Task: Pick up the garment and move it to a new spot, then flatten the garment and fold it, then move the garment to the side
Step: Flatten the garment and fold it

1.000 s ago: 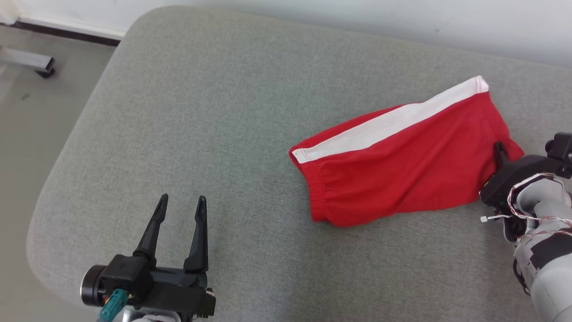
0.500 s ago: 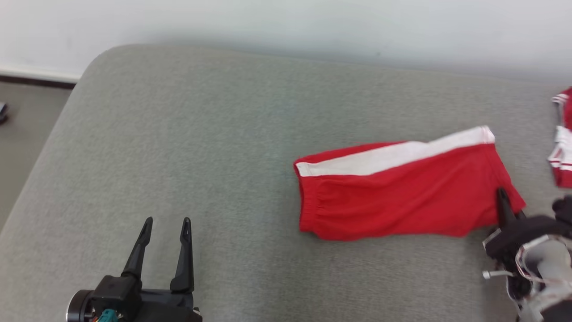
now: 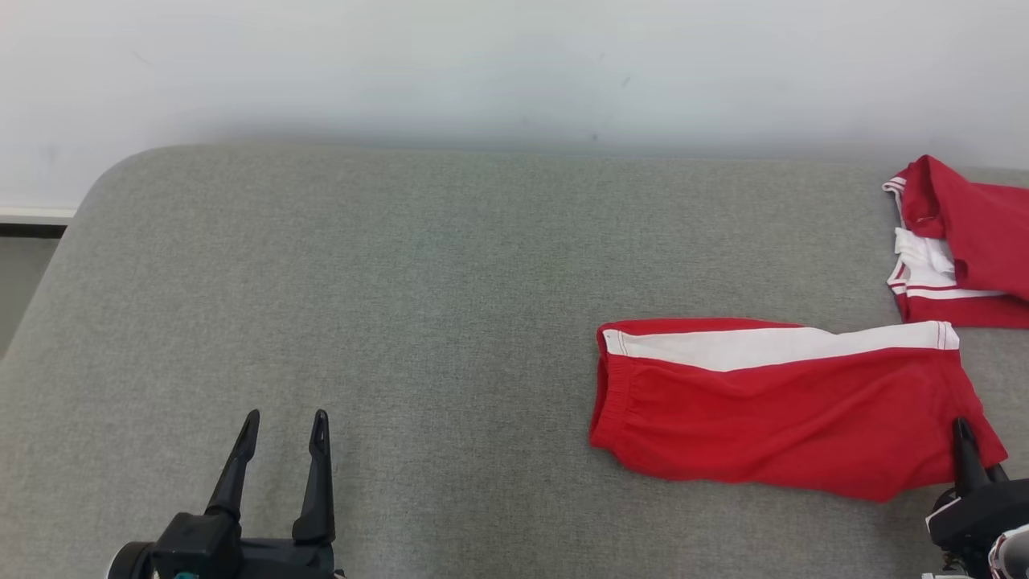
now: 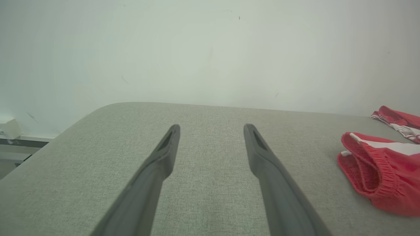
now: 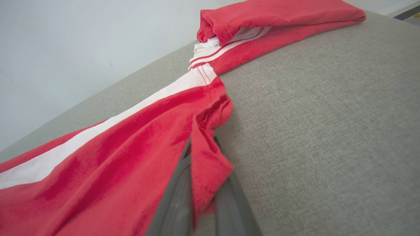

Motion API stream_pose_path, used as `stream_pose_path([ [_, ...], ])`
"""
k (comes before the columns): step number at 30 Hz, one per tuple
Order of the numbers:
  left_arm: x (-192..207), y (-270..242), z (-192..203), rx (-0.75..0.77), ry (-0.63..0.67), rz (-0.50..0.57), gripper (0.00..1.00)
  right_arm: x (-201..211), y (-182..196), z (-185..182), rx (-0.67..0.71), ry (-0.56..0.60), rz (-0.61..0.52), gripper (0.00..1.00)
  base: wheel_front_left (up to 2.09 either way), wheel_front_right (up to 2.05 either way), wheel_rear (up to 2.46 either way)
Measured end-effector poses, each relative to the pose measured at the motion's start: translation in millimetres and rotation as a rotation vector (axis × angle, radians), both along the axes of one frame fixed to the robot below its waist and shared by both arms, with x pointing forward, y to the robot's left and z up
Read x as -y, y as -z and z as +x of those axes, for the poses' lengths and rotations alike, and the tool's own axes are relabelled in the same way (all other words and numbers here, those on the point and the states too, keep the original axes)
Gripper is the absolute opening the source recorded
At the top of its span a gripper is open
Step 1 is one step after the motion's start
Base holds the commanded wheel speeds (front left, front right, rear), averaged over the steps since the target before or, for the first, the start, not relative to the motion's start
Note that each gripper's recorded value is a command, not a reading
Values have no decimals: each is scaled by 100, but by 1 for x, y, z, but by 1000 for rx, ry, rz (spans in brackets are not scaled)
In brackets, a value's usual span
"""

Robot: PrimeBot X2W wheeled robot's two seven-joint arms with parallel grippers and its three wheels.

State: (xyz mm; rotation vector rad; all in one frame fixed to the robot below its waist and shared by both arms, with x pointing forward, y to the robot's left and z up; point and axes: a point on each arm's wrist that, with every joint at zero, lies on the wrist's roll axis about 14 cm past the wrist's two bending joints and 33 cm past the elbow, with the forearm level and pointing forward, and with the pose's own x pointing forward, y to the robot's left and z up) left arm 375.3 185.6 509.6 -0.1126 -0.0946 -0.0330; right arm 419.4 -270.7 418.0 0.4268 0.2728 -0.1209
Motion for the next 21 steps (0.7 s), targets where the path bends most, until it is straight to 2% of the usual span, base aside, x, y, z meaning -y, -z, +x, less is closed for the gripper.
stream_pose_path([
  [3,2,-1,0,4,7,0,100,2,-7,-2,22,2,-14,0,0,0,0],
  [8,4,-2,-3,6,17,8,100,-18,-25,5,82,-48,-14,0,0,0,0],
  [15,0,-6,-8,17,7,22,100,-84,-57,12,175,-225,-6,0,0,0,0],
  [21,-3,-8,-13,24,-2,23,100,-153,-70,6,203,-401,15,0,0,0,0],
])
